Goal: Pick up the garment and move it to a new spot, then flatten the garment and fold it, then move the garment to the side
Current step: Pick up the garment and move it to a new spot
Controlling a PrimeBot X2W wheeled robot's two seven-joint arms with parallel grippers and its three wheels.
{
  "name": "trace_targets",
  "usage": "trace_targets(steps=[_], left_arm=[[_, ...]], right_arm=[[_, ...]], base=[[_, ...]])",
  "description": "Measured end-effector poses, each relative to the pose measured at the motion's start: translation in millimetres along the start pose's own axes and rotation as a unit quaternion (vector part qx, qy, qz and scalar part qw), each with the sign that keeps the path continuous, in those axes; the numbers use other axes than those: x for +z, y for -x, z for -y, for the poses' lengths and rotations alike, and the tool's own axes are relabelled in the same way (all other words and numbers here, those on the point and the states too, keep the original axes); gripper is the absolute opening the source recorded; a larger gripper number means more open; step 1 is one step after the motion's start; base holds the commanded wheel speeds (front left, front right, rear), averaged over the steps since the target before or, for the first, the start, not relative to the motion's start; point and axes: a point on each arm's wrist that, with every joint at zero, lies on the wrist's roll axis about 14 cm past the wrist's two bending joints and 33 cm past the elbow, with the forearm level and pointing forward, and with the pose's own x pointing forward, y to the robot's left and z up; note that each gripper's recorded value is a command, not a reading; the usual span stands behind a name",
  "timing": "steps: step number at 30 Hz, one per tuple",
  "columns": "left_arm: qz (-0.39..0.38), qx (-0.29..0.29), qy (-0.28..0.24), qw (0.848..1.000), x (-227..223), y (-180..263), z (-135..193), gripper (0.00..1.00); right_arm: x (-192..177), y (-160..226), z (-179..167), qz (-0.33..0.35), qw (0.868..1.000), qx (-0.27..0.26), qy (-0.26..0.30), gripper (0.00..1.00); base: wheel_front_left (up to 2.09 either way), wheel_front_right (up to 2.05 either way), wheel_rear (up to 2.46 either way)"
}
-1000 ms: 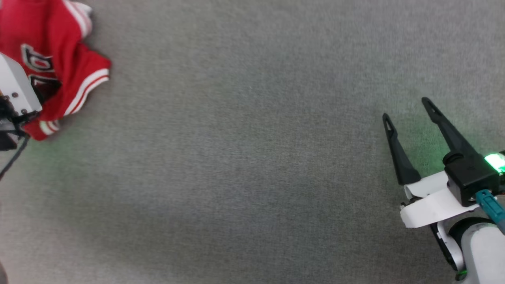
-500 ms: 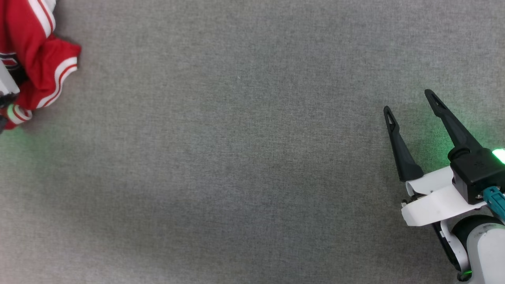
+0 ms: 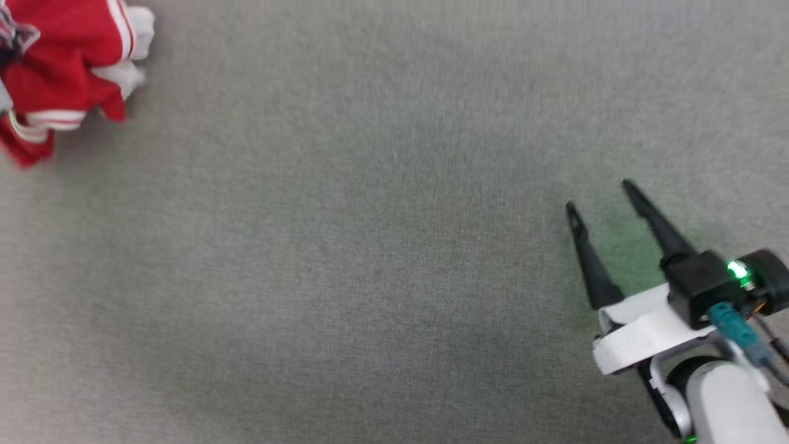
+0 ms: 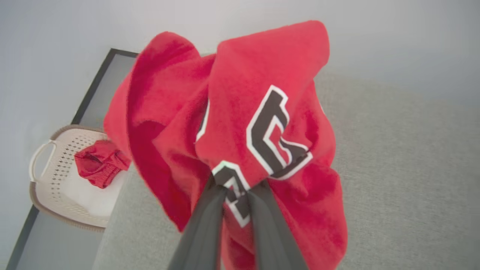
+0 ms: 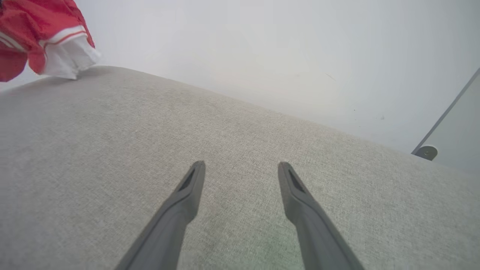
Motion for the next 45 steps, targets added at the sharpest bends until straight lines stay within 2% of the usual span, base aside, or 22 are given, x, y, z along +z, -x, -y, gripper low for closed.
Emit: trace_targets(steps=[5,10,14,18,24,33,40,45], left_arm=[[0.074,-0.011,-0.032,0.997,57,48,8,0.0],[0.136,-0.046,-0.066,0.987,97,96,40,0.0],[0.161,-0.076,-0.084,0.98,109,132,59,0.0],[0.176,-0.118,-0.101,0.972,107,159,89,0.0],[0.159,-0.187,-0.125,0.961,78,171,145,0.0],[0.096,-0.291,-0.157,0.939,17,173,232,0.0],[0.019,-0.353,-0.183,0.917,-40,171,291,0.0],[-0.056,-0.367,-0.217,0.903,-91,156,314,0.0]], right_arm=[[21,8,-12,0.024,1.0,0.002,-0.007,1.0],[41,22,-18,0.046,0.999,-0.006,-0.005,1.0],[55,35,-10,0.064,0.998,-0.027,-0.001,1.0],[72,50,12,0.082,0.994,-0.065,0.016,1.0],[72,86,64,0.079,0.985,-0.147,0.035,1.0],[62,155,140,0.064,0.956,-0.282,0.047,1.0],[41,198,163,0.041,0.937,-0.345,0.034,1.0],[27,211,166,0.027,0.93,-0.365,0.023,1.0]], base=[[0.0,0.0,0.0],[0.0,0.0,0.0],[0.0,0.0,0.0],[0.0,0.0,0.0],[0.0,0.0,0.0],[0.0,0.0,0.0],[0.0,0.0,0.0],[0.0,0.0,0.0]])
